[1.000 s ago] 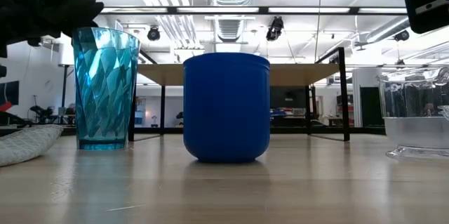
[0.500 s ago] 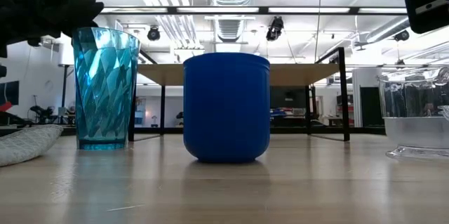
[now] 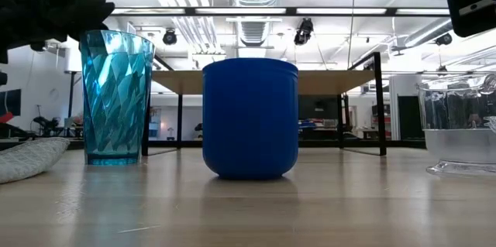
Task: Stack small to large cups/mugs on shelf
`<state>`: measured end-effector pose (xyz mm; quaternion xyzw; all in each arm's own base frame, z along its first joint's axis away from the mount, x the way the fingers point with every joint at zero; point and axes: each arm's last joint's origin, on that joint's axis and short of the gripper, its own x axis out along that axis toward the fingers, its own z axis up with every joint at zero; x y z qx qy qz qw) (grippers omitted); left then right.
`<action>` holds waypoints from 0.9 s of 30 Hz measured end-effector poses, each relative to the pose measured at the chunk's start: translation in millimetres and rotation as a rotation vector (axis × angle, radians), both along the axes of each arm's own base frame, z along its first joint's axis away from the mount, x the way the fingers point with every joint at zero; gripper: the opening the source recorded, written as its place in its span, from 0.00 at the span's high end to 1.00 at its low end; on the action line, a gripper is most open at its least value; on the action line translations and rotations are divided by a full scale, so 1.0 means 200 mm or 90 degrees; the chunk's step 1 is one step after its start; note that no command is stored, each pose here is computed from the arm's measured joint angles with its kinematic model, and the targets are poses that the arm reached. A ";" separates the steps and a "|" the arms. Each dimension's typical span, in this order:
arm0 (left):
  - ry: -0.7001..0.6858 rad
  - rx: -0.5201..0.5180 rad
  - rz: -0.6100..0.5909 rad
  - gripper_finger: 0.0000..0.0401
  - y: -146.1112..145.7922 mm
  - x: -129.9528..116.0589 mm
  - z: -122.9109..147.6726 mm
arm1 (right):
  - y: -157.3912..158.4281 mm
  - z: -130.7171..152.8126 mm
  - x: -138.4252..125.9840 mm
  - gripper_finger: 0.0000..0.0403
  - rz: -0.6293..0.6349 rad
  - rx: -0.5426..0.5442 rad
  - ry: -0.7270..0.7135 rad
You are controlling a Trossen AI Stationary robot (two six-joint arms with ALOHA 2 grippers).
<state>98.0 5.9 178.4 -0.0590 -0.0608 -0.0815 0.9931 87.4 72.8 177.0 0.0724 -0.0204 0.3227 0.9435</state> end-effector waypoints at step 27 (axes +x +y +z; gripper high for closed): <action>0.011 -0.035 -0.027 0.84 -0.01 -0.01 0.28 | -0.06 0.04 0.02 0.81 -0.285 -0.052 -0.073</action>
